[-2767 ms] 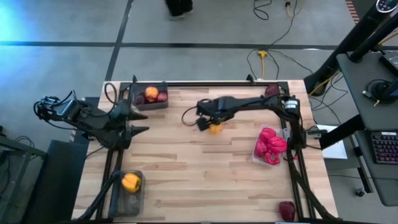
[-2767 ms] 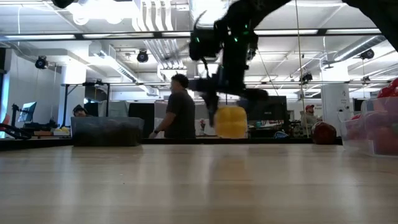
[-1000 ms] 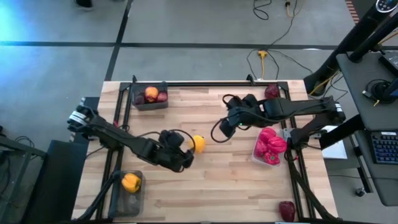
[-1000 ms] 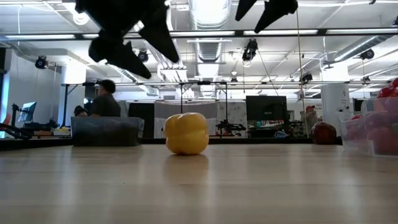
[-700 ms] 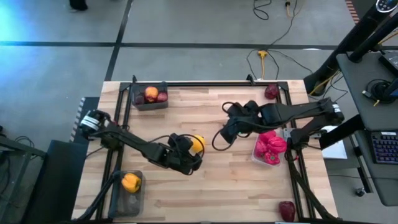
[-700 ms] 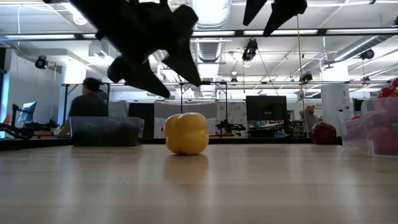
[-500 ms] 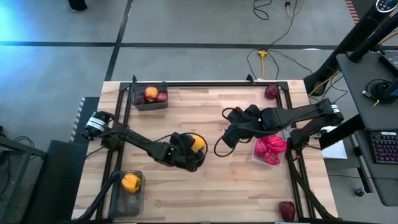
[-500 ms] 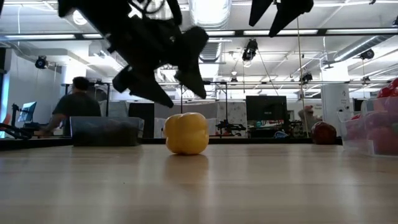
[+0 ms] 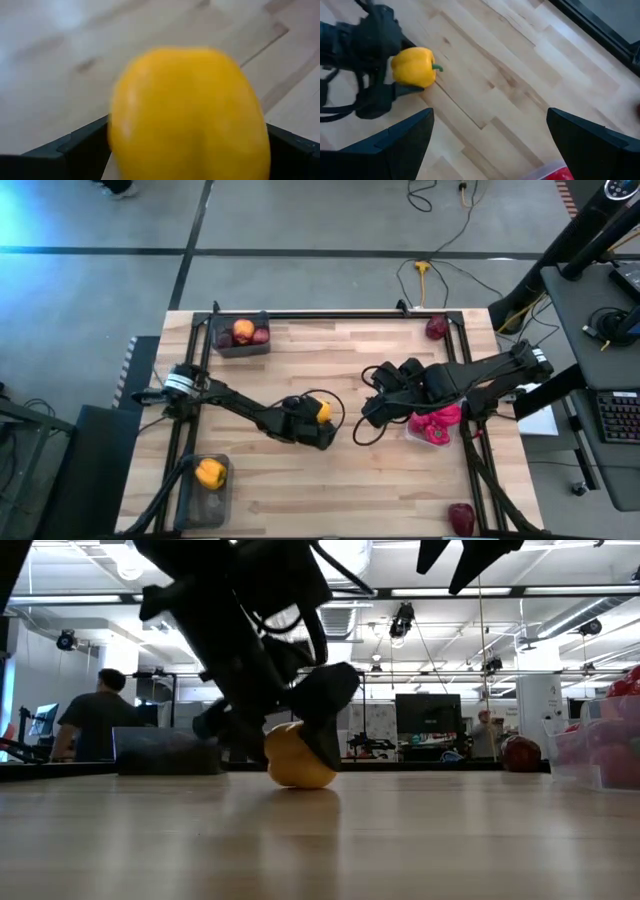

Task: Sort produce into baskets
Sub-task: Put the yellow bell pepper into the bottom black bin

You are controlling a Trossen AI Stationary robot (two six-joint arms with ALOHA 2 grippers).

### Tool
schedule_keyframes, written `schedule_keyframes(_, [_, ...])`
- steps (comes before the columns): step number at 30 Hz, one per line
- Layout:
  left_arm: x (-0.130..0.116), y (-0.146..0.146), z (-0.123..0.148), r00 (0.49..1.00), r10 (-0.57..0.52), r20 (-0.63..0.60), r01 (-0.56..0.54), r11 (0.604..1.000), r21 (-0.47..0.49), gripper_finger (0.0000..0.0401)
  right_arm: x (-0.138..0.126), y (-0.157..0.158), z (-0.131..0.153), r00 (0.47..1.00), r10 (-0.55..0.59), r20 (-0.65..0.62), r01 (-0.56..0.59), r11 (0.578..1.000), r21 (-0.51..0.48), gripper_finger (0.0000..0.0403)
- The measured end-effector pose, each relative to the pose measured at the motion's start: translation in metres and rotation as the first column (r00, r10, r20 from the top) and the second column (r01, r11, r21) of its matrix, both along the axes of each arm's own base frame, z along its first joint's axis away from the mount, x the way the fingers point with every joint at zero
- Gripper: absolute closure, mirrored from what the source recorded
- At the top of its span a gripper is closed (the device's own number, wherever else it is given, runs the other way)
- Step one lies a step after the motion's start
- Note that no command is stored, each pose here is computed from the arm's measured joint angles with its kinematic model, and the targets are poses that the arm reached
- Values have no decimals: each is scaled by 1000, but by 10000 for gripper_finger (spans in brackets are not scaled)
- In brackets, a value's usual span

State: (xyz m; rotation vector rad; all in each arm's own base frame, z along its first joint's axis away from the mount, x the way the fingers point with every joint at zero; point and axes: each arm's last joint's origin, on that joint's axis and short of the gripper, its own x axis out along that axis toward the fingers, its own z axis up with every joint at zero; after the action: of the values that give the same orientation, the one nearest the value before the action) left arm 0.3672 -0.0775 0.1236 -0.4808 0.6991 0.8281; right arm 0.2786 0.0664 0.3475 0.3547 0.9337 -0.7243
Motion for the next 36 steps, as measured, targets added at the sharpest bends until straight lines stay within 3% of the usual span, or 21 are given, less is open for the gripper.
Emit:
schedule_keyframes(6, [2,1,-6,999,-22,-27,21,999,-30,48,0,0,0,1000,0,0,0,1000,-1,23])
schedule_keyframes(11, [0,-2,10,997,-71,-11,71,997,-28,112,0,-1,0,1000,4,1,-4,999,-34,23])
schedule_keyframes(14, [-3,-6,27,991,-135,-2,135,990,-28,118,0,-1,0,1000,14,-4,-14,999,-47,23])
schedule_keyframes(18, [-16,-23,66,936,-350,19,351,935,-44,118,0,-1,0,1000,23,-17,-24,998,-60,23])
schedule_keyframes(22, [-50,-42,101,863,-504,-26,499,861,-100,118,-1,-3,-1,999,39,-37,-43,994,-101,23])
schedule_keyframes(27, [-100,-52,130,828,-553,-91,504,806,-311,118,0,-10,-9,998,13,-62,-23,988,-151,23])
schedule_keyframes(32, [-145,-73,143,787,-598,-152,423,702,-572,118,0,-19,-26,994,-47,-97,31,987,-158,23])
schedule_keyframes(36, [-171,-93,143,760,-608,-230,331,666,-668,118,-2,-20,-44,989,-57,-138,34,985,-167,23])
